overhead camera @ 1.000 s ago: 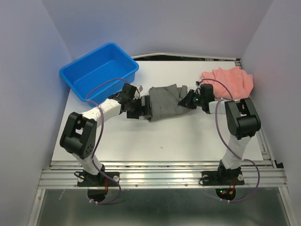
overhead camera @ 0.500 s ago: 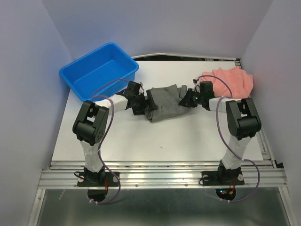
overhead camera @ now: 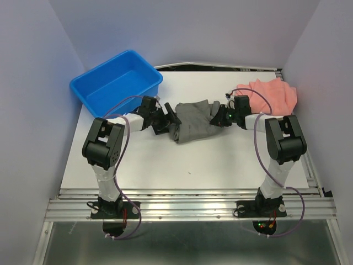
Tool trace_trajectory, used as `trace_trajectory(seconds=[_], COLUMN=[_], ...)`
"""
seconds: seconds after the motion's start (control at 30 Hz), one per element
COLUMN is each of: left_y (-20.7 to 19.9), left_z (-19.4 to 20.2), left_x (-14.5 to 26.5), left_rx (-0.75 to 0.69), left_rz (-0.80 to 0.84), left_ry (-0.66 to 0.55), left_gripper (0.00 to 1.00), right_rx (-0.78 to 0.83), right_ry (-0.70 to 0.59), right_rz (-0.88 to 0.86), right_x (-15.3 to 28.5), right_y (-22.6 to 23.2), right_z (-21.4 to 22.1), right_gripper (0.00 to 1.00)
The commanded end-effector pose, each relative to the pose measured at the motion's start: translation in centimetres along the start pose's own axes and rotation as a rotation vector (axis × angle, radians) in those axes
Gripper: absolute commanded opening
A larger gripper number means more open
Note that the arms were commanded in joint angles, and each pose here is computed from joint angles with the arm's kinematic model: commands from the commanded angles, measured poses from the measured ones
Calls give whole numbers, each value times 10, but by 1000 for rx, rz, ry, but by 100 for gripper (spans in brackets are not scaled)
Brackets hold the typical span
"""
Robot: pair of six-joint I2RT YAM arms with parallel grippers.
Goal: Fold and stack the skirts
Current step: Neatly place the folded skirt to the corner
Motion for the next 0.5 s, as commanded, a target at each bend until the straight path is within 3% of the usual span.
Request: trace_trajectory(seconds=[0.0, 0.2, 0.37, 0.43, 0.47], left_y=[18, 8, 3, -7, -13], left_z=[3, -17, -19, -19, -20], left_x=[-2, -21, -30, -29, -28], left_rx=[24, 3, 3, -14, -24], left_rz=[-81, -76, -37, -7, 14], left_ry=[-17, -50, -29, -33, -35], left_gripper=[98, 98, 57, 47, 36], right_rx=[71, 82, 91, 99, 100], right_ry=[-41, -32, -40, -58, -71], right_rz=[-35, -36, -21, -10, 9], right_x=[7, 7, 7, 9, 10], right_y=[19, 19, 18, 20, 18], right_z=[-21, -20, -23, -28, -31], right_gripper=[1, 1, 1, 1, 1])
Point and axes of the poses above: each gripper's point midway between its finger pads, its own x axis back along the fingers, its own y axis along the line the jaws close on, z = x × y, the point moved 6 cm from there along x, back along the fingers, and after that the axes turned 2 degrees about -x, right-handed, at the moved point
